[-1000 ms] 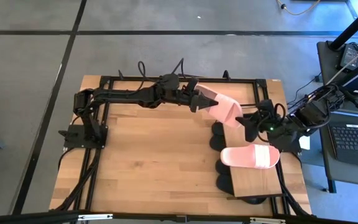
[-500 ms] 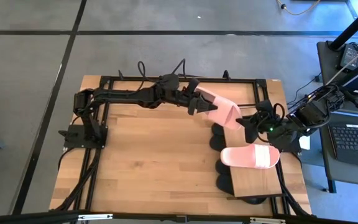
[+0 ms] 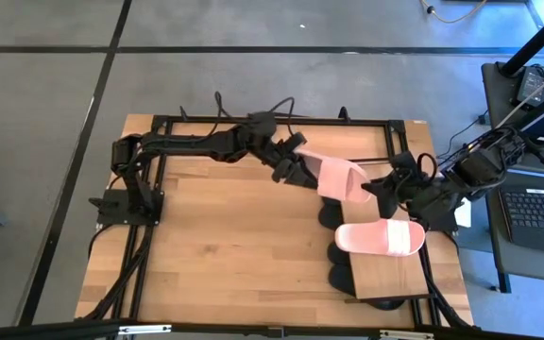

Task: Pick and place slides into the shelf
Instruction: Put the pink slides on the shelf

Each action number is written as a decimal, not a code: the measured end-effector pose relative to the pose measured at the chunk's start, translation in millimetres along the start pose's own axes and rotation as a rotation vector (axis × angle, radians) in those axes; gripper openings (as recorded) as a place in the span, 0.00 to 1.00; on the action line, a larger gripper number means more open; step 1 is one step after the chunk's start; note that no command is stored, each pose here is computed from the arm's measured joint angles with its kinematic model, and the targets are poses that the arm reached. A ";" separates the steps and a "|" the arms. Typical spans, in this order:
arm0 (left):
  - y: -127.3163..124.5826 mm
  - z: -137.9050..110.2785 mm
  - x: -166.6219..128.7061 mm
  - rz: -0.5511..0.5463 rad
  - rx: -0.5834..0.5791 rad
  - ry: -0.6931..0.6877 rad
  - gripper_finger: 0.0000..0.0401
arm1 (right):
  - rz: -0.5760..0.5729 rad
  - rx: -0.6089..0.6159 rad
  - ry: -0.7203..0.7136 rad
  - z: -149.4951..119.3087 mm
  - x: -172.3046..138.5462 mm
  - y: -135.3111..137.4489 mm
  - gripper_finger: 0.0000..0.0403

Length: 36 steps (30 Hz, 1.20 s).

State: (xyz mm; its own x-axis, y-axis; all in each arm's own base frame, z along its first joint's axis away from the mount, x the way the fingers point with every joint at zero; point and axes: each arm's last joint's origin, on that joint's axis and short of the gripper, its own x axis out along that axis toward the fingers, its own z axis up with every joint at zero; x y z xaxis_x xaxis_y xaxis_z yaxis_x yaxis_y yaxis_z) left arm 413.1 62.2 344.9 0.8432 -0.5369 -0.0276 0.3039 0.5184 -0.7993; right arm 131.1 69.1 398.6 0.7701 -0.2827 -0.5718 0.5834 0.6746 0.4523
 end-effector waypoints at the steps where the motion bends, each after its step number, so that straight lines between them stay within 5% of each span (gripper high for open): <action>1: 1.4 -1.6 -0.4 0.003 -0.005 0.027 0.58 | 0.009 0.004 0.016 0.5 -1.6 -1.5 0.10; 13: 13.2 -4.1 -9.1 0.033 0.009 0.122 0.57 | 0.117 0.045 0.271 1.3 -16.8 -15.9 0.10; 20: 18.0 -18.3 -10.2 0.006 -0.095 0.288 0.57 | 0.150 0.061 0.303 5.9 -27.1 -29.0 0.10; 24: 19.8 -29.1 -17.4 0.139 -0.077 0.323 0.57 | 0.160 0.103 0.319 9.6 -35.8 -42.4 0.10; 28: 11.6 -41.0 -29.5 0.411 0.032 0.330 0.57 | 0.207 0.157 0.302 16.3 -47.9 -59.3 0.10; 31: -9.2 -46.4 -33.0 0.580 0.170 0.288 0.57 | 0.244 0.182 0.292 20.1 -55.2 -69.8 0.10; 36: -49.5 -59.6 -24.7 0.670 0.354 0.208 0.57 | 0.272 0.192 0.310 22.1 -62.3 -82.6 0.10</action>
State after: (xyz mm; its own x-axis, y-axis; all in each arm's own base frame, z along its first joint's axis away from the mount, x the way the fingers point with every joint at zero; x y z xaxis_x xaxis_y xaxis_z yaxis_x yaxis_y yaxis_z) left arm 350.9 10.1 349.4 0.8071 -0.1302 -0.5759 -0.0872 0.9384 -0.3345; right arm 40.6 15.9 412.0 0.8055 0.1249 -0.5793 0.4303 0.5490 0.7166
